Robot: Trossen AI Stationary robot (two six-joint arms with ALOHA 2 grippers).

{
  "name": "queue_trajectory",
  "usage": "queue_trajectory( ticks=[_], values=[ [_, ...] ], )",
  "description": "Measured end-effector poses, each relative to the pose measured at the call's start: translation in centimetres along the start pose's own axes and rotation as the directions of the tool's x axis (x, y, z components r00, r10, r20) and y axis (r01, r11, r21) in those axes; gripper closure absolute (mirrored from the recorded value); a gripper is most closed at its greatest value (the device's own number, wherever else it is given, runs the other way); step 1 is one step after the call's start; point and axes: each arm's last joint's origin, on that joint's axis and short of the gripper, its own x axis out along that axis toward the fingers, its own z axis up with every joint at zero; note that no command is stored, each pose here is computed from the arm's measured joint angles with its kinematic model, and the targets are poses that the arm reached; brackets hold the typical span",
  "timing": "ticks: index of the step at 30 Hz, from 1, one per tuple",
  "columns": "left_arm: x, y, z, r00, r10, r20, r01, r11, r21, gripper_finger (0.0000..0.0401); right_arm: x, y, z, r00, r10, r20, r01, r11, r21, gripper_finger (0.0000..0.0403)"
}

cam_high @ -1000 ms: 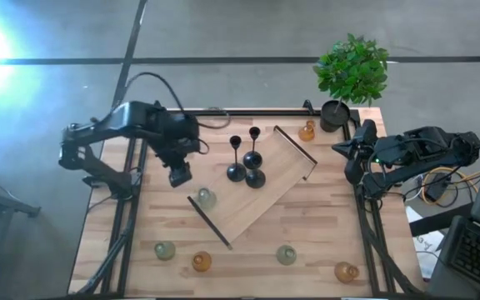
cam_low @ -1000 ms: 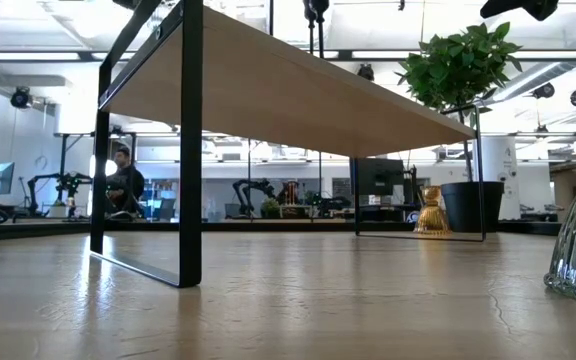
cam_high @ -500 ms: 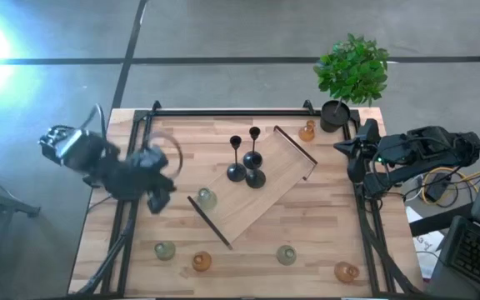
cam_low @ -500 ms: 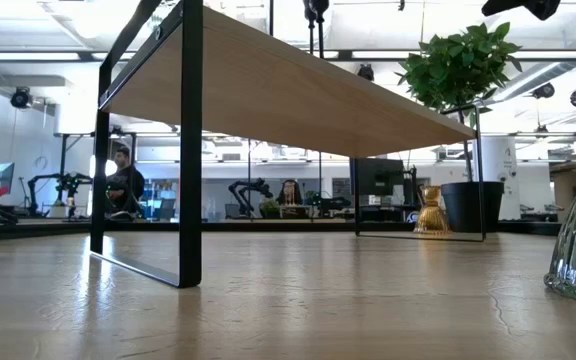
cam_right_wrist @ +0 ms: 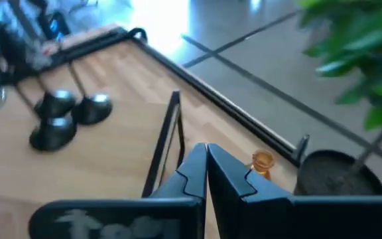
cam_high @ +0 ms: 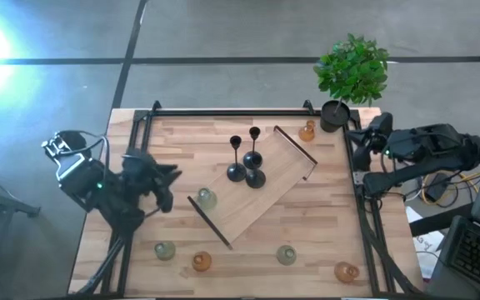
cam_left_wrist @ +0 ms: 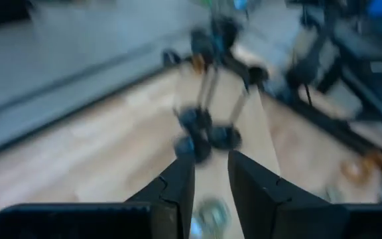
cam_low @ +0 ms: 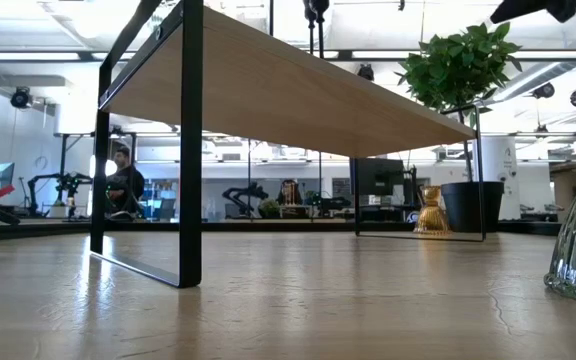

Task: Pick & Place candle stick holders
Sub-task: Put the bottom left yellow candle holder on the shelf

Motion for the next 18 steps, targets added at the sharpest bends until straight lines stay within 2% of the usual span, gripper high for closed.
queue_trajectory(
  ticks=[4,6,9,11,13,15,18],
  values=[
    [0.0,1.7,0.4,0.985,0.054,0.161,-0.057,0.998,0.018,0.0306,0.0,-0.2,0.2,0.999,-0.028,0.021,0.027,0.998,0.052,0.0394],
    [0.0,2.7,0.6,0.975,0.074,0.208,-0.084,0.996,0.041,0.0306,0.4,0.5,0.9,0.998,-0.003,0.06,-0.001,0.998,0.068,0.0394],
    [0.0,4.4,0.6,0.956,0.104,0.275,-0.125,0.99,0.062,0.0306,1.5,2.5,2.3,0.99,0.052,0.132,-0.052,0.999,-0.002,0.0394],
    [0.0,5.5,0.6,0.945,0.12,0.304,-0.146,0.987,0.064,0.0306,2.8,4.1,3.5,0.982,0.013,0.19,0.001,0.997,-0.072,0.0394],
    [0.0,6.5,0.6,0.938,0.13,0.321,-0.156,0.986,0.056,0.0305,4.2,5.1,4.5,0.97,-0.097,0.222,0.13,0.982,-0.141,0.0394],
    [-0.2,7.4,0.5,0.937,0.129,0.323,-0.156,0.986,0.057,0.0305,5.5,5.4,5.9,0.962,-0.163,0.218,0.197,0.97,-0.143,0.0395],
    [-0.5,8.8,0.5,0.937,0.125,0.325,-0.155,0.986,0.068,0.0305,6.9,4.1,8.8,0.963,-0.181,0.201,0.205,0.974,-0.102,0.0395]
  ],
)
